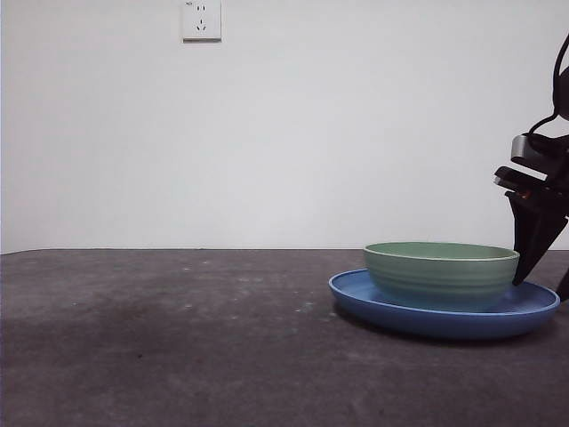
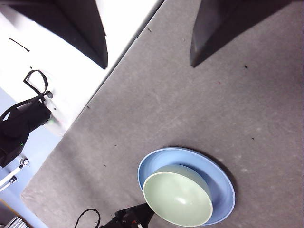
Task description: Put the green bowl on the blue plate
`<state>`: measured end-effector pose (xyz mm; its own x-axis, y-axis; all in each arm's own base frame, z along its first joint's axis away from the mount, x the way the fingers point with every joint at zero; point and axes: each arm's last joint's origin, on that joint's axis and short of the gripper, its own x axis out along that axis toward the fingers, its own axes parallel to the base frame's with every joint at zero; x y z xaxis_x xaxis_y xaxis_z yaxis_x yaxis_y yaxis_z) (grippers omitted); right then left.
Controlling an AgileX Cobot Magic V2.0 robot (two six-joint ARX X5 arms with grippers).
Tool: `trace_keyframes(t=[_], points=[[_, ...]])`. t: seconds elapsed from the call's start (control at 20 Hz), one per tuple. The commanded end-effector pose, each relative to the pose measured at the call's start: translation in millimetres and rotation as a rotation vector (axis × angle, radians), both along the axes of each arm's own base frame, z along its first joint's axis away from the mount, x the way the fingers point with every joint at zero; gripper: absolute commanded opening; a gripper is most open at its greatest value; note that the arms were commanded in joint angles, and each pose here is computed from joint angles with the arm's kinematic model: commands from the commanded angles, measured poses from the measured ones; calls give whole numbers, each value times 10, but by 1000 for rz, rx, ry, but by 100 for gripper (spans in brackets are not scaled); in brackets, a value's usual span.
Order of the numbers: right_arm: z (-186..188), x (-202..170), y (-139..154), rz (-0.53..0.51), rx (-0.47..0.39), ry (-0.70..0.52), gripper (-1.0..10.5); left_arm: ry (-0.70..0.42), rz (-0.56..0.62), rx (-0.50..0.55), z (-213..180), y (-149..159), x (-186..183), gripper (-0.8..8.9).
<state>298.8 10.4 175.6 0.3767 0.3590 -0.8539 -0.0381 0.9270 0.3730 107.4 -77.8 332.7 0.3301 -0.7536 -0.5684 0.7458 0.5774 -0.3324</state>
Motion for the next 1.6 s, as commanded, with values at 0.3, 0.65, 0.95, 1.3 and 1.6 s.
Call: trace_keyframes(t=[0.3,0.65,0.95,1.3,1.6], points=[[-73,93,33,8,1,-3,49,-11,-12,-3,23,-11,7,280],[-72,98,26,2,-2,-7,13,-9,-13,-2,22,-10,6,280],[-10,93,42,0,66,-23,13,-8,-13,-1,21,-10,5,280],[289,21,78,-9,173,-110,13,-8,-13,-2,20,-10,5,280],[409,2,357,33,239,-144,13,-10,-13,-2,21,-11,6,280]])
